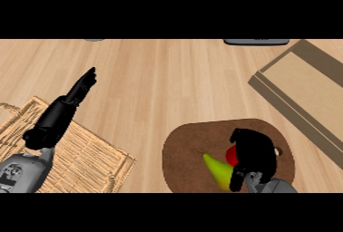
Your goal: Pick the can from the cutting board and place it in the cardboard box
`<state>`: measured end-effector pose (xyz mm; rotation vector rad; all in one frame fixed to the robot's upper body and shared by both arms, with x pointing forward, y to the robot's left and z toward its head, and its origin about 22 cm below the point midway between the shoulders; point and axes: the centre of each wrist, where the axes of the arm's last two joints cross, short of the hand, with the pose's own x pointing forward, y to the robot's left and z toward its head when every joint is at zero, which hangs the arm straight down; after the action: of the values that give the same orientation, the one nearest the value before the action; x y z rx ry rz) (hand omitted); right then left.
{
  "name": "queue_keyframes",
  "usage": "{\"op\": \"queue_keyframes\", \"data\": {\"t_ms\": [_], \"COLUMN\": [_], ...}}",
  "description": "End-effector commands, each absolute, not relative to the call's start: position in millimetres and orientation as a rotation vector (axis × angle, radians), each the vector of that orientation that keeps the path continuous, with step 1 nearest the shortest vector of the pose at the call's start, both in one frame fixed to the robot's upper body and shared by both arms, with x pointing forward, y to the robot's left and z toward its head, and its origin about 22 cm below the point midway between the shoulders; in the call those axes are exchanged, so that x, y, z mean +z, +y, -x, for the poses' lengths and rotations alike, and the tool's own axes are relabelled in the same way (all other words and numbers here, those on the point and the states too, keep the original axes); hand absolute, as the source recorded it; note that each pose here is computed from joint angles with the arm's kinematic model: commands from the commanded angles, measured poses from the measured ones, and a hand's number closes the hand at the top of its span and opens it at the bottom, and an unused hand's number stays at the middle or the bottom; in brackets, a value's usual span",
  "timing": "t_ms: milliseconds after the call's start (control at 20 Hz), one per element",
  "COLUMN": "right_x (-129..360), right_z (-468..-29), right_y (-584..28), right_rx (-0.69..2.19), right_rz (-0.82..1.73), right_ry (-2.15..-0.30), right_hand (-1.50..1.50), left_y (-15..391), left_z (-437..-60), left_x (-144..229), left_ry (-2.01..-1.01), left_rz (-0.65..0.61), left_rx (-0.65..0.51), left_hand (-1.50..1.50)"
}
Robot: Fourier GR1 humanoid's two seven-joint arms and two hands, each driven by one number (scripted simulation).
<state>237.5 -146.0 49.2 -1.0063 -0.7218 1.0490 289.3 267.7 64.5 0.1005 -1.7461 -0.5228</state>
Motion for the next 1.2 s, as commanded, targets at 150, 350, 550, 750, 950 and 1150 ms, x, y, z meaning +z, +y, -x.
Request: {"op": "queue_keyframes", "data": {"t_ms": [150,350,550,750,950,1150], "right_x": [40.2,49.3,61.5,74.1,92.7,98.8], "right_z": [-231.8,-246.3,-279.8,-309.5,-344.0,-337.8], "right_y": [-145.9,-129.2,-152.1,-171.9,-176.7,-178.1], "right_rx": [1.07,1.09,1.264,1.325,1.365,1.306], "right_rz": [1.161,1.24,0.966,0.851,0.943,0.974], "right_ry": [-0.719,-0.817,-1.18,-1.434,-1.595,-1.669], "right_hand": [1.5,1.5,1.5,1.5,1.5,1.5], "left_y": [275.6,271.3,266.4,259.4,259.8,273.1], "left_z": [-292.6,-296.9,-294.3,-294.5,-300.9,-282.4], "left_x": [67.7,70.0,69.5,65.9,60.5,53.4], "left_ry": [-1.75,-1.729,-1.76,-1.766,-1.759,-1.763], "left_rz": [-0.095,-0.08,-0.083,-0.067,-0.082,-0.096], "left_rx": [-0.529,-0.52,-0.544,-0.539,-0.546,-0.527], "left_hand": [0.0,0.0,0.0,0.0,0.0,0.0]}}
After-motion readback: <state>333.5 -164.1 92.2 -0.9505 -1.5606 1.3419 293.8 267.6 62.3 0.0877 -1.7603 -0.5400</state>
